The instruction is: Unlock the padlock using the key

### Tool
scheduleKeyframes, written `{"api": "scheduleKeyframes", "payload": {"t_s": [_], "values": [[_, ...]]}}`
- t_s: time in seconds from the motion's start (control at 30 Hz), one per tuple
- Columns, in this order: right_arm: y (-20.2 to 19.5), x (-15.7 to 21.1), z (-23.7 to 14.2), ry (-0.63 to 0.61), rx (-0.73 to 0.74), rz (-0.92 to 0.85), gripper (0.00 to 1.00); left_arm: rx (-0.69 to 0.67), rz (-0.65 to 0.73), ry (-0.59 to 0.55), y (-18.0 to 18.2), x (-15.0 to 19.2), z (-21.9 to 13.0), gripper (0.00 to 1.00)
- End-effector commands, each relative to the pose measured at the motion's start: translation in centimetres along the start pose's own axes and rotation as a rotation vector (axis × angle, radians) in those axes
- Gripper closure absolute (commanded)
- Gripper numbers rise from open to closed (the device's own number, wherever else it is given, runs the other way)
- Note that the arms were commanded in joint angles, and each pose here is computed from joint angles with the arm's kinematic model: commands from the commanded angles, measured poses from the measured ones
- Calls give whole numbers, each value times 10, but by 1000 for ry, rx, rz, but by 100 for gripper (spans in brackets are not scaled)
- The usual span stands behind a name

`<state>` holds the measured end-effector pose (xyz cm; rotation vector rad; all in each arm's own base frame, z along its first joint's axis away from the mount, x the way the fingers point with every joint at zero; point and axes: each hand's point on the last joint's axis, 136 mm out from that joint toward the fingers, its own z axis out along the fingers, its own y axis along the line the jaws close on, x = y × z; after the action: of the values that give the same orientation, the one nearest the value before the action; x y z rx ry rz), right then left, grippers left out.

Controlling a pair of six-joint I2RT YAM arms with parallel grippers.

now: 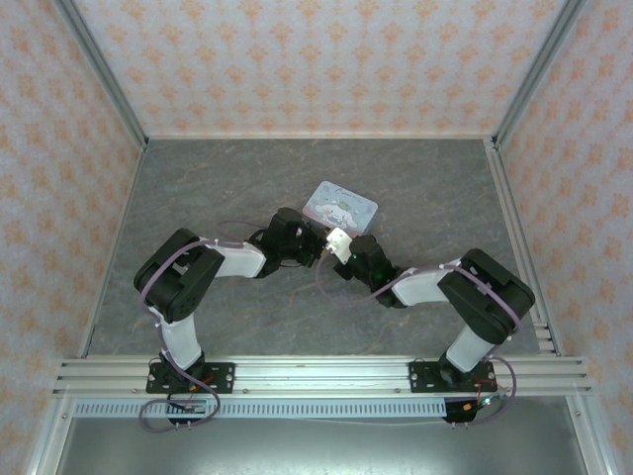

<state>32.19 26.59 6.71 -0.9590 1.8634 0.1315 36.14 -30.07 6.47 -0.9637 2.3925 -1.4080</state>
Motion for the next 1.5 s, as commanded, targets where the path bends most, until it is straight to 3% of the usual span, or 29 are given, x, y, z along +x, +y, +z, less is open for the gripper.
{"api": "scheduleKeyframes", "payload": {"t_s": [0.0, 0.23, 0.5, 0.83, 1.13, 1.47], "values": [[7, -14, -2, -20, -59, 128, 100, 52, 40, 15, -14, 8, -3, 80], [5, -12, -3, -6, -46, 276, 100, 73, 62, -15, -17, 4, -12, 51], [9, -17, -14, -66, -111, 512, 100, 99, 116, -64, -30, -7, -35, 36], [20, -16, -15, -79, -261, 861, 100, 17, 187, -183, -23, -37, -77, 31], [13, -5, -11, -69, -265, 1148, 100, -62, 231, -245, -15, -49, -98, 30], [17, 13, 0, 18, -256, 1263, 100, -95, 237, -273, -9, -59, -107, 29]]}}
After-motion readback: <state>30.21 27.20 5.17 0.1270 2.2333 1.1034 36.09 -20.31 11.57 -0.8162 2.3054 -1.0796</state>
